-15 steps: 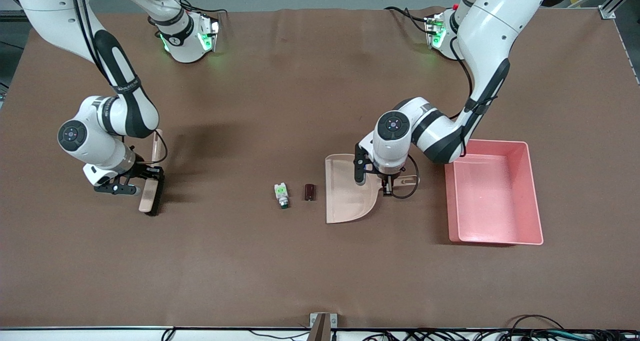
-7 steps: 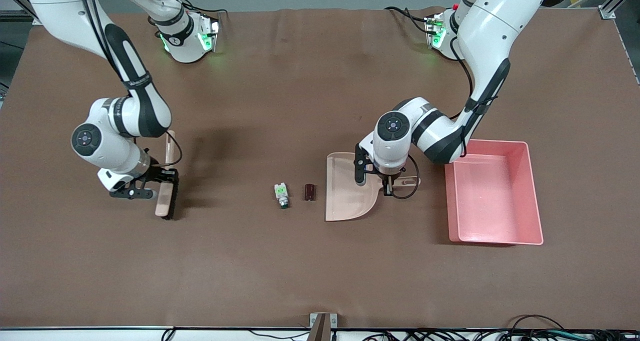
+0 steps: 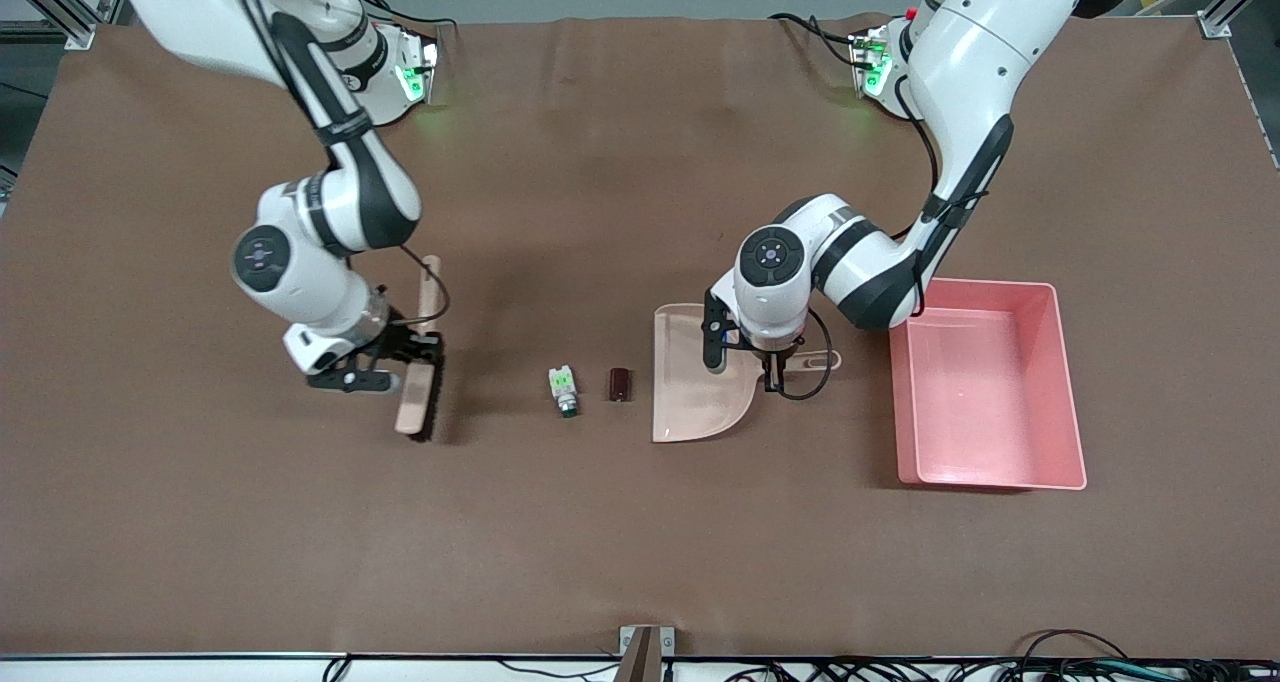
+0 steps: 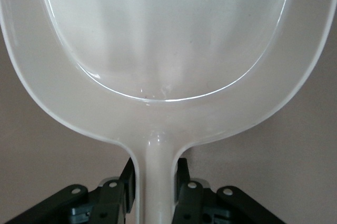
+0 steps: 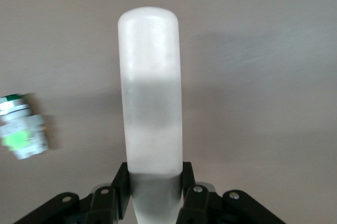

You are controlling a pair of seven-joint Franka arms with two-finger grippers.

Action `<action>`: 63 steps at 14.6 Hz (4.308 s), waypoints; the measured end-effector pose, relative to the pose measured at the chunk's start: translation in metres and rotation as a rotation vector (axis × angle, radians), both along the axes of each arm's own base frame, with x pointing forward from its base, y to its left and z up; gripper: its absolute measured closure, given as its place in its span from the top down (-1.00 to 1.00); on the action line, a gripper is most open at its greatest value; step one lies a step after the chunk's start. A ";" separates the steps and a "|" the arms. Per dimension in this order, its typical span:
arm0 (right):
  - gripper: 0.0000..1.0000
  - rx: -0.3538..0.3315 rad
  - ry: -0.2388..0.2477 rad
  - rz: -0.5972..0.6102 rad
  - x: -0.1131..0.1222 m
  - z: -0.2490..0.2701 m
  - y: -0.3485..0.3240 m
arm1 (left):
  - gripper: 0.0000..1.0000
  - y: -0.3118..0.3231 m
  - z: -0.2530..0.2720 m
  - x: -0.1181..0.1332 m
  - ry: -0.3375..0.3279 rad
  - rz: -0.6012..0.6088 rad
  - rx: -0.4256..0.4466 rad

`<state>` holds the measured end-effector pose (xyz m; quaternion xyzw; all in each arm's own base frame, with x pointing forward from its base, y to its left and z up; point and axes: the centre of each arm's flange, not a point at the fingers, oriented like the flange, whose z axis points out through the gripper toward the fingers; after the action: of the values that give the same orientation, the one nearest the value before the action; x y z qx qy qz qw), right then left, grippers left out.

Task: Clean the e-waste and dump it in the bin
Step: 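Lift the brush with the right gripper and move it toward the switch, then sweep the capacitor into the dustpan with the brush in the right gripper, then reposition the brush behind the switch with the right gripper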

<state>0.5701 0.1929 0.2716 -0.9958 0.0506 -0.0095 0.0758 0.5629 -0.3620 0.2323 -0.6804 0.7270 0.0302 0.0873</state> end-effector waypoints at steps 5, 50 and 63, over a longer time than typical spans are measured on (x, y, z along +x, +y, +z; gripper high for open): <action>-0.15 0.004 0.039 -0.032 -0.010 -0.019 0.083 | -0.33 -0.002 -0.004 0.000 -0.006 -0.015 0.012; -0.15 0.054 0.046 -0.119 -0.029 -0.051 0.266 | -0.33 -0.062 -0.007 -0.014 -0.023 0.044 0.007; -0.15 -0.003 0.109 -0.093 0.002 -0.042 0.225 | -0.33 -0.065 -0.008 -0.015 -0.025 0.045 0.005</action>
<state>0.5723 0.4181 0.2299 -0.9915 0.1009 0.0412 0.0708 0.5482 -0.4275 0.2247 -0.6968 0.7102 0.0254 0.0972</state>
